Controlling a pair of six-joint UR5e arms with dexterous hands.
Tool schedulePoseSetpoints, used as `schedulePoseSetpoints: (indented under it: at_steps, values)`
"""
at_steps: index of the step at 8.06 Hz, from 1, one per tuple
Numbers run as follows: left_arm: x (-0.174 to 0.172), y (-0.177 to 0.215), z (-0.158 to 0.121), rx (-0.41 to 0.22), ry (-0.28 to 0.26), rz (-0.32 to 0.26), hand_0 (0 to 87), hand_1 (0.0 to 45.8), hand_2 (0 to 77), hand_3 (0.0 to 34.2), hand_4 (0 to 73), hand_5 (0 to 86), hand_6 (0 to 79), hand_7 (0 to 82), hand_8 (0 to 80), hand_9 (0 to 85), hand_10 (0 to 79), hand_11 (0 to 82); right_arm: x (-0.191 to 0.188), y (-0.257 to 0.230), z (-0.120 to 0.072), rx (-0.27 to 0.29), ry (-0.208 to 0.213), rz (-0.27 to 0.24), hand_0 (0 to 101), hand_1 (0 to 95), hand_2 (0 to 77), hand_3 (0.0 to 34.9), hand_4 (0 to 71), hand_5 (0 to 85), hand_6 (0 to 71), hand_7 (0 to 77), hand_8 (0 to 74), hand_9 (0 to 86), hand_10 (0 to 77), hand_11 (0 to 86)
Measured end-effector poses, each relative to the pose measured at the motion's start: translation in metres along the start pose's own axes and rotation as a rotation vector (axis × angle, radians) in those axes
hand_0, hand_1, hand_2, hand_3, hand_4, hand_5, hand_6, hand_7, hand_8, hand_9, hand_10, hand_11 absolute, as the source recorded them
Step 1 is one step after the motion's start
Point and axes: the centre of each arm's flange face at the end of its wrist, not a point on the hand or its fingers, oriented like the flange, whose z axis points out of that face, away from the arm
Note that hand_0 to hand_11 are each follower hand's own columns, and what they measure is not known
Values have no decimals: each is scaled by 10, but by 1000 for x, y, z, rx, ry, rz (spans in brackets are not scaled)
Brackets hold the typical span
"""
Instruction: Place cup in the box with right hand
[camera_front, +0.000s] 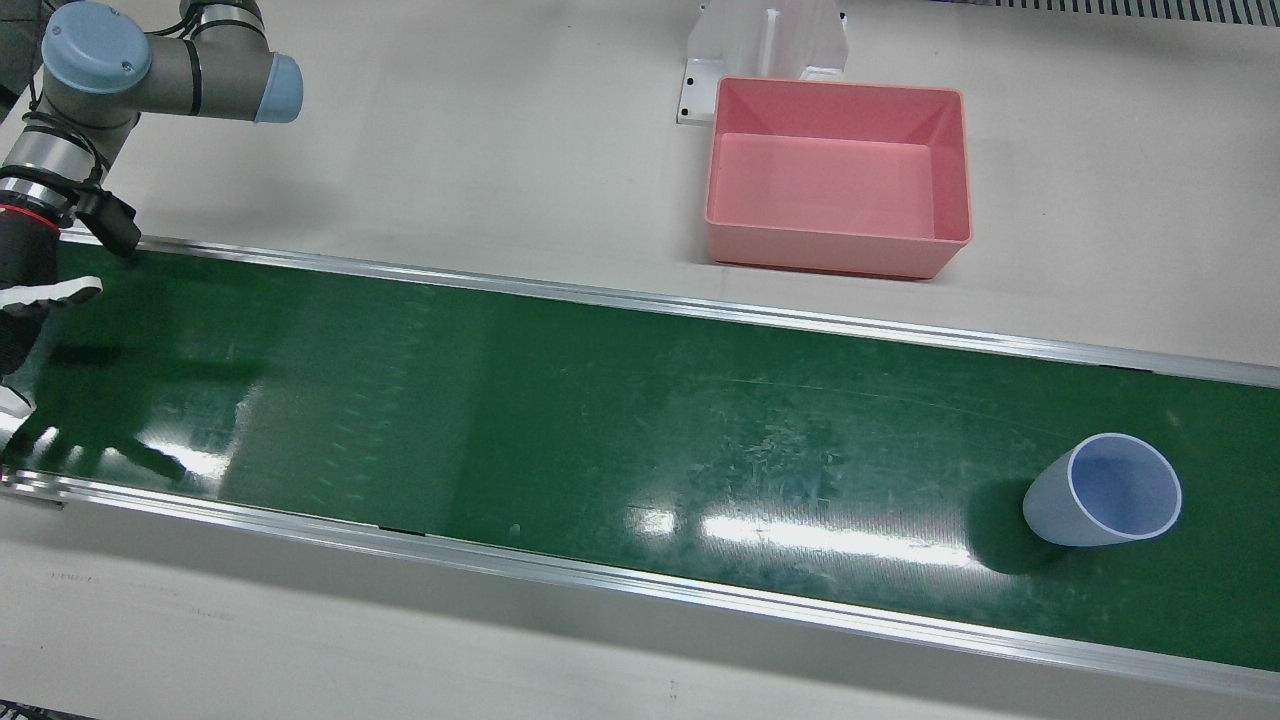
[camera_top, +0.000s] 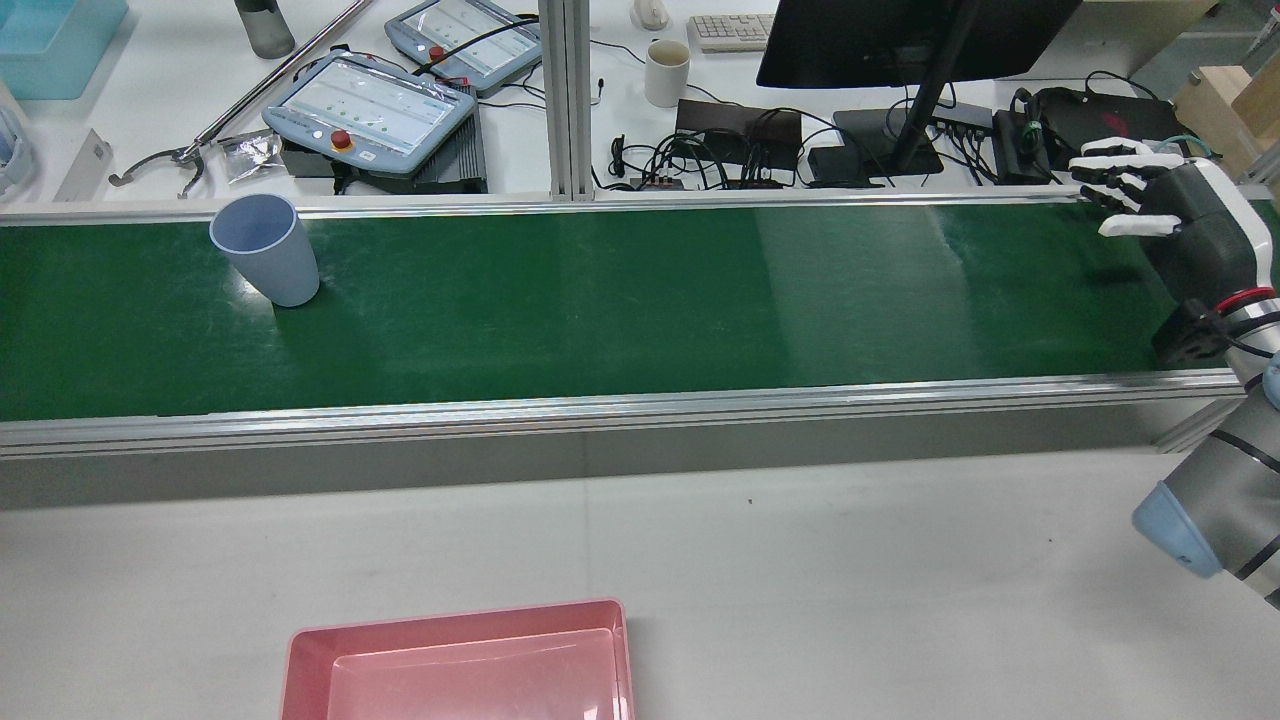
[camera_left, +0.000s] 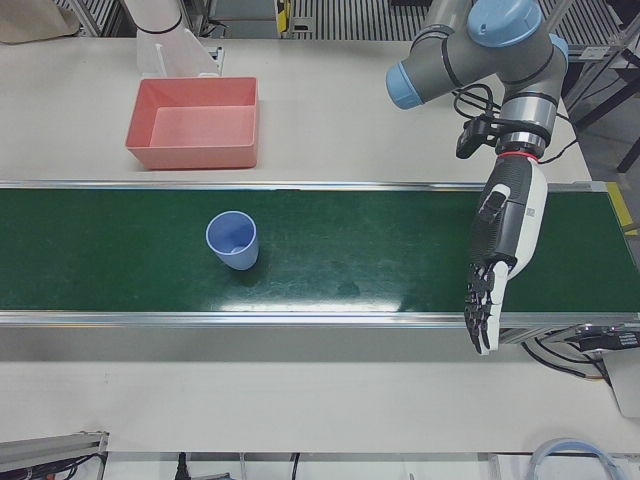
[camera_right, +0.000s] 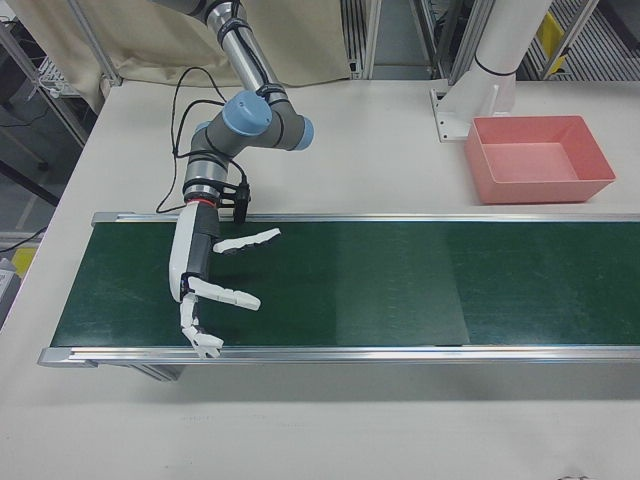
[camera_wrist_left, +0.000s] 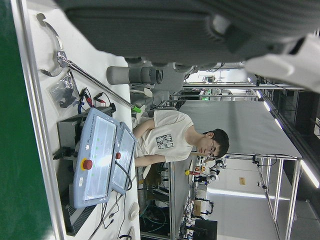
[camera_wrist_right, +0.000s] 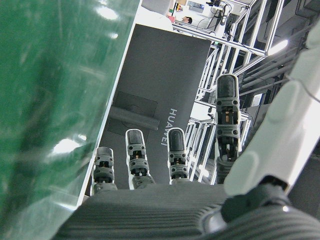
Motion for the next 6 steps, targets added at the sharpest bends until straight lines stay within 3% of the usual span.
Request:
schedulePoseSetpoints:
  at_steps: [2,6]
  values:
    - [0,0,0,0,0,0,0,5,5,0,11,0,0,0,0,0,0,0,1,0,0,0,2,1,490,11,5,190,475,49,60,425,169,218,98,147]
    - [0,0,0,0,0,0,0,5,0,0,11,0,0,0,0,0,0,0,2,0,0,0,3,0,489,11,5,179,431,49,60,415,164,213,104,147]
